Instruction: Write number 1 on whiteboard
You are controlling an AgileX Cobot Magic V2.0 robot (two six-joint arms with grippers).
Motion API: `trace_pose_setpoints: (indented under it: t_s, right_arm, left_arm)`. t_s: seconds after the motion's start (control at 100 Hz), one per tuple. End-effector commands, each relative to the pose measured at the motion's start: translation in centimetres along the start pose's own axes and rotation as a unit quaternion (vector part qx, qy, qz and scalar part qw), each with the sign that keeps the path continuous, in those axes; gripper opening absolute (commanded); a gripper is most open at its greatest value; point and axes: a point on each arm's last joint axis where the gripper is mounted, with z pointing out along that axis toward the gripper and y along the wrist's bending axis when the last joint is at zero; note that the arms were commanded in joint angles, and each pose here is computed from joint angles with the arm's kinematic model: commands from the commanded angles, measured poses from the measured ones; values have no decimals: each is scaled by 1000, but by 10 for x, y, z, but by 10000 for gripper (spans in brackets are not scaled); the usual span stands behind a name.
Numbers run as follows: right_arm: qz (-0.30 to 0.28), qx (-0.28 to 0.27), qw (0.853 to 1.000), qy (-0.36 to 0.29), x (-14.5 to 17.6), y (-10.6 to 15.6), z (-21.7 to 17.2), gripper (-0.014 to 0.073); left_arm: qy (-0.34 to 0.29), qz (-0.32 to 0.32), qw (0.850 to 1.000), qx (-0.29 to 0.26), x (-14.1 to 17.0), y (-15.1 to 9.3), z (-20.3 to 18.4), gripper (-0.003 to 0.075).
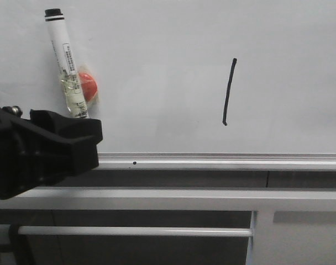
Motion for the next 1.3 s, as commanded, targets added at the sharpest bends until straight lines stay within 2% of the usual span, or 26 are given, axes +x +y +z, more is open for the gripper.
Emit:
trace_pose_setpoints:
  t_s: [0.0,0.32,0.39,0.49,0.52,0.68,0.8,0.87,0.96,1.13,1.29]
  right_arm:
    - [-10,8,999,-38,-13,-3,-3,-64]
    - [-18,7,1000,-21,-3,0,3,-64]
    - [-20,5,1000,-13,1,1,5,-64]
    - [-20,4,1000,-13,2,2,6,-63]
    - [-20,3,1000,-18,1,2,6,-63]
    - [27,-5,999,-40,-2,3,4,-63]
    - [54,-27,993,-102,-7,6,-4,-63]
    - [58,-35,990,-126,-1,9,-5,-63]
    - [68,-44,989,-126,17,16,0,-63]
    - [39,-68,986,-144,54,33,15,-63]
    - [35,-94,979,-178,64,43,20,-63]
  left_arm:
    - [-140,-16,990,27,-32,-5,-6,236]
    - [-145,-18,988,38,-36,8,-29,222]
    - [-147,-17,988,43,-37,9,-33,169]
    - [-141,-13,989,42,-35,14,-39,7]
    - [-139,-10,989,41,-34,15,-40,-19]
    - [-124,0,992,36,-27,22,-46,-20]
    - [-115,7,993,34,-24,26,-49,-20]
    - [-110,11,993,33,-22,28,-51,-20]
    - [-104,15,994,34,-20,30,-53,-20]
    - [-98,26,994,37,-17,32,-56,-20]
    - [-94,31,994,49,-16,31,-57,-20]
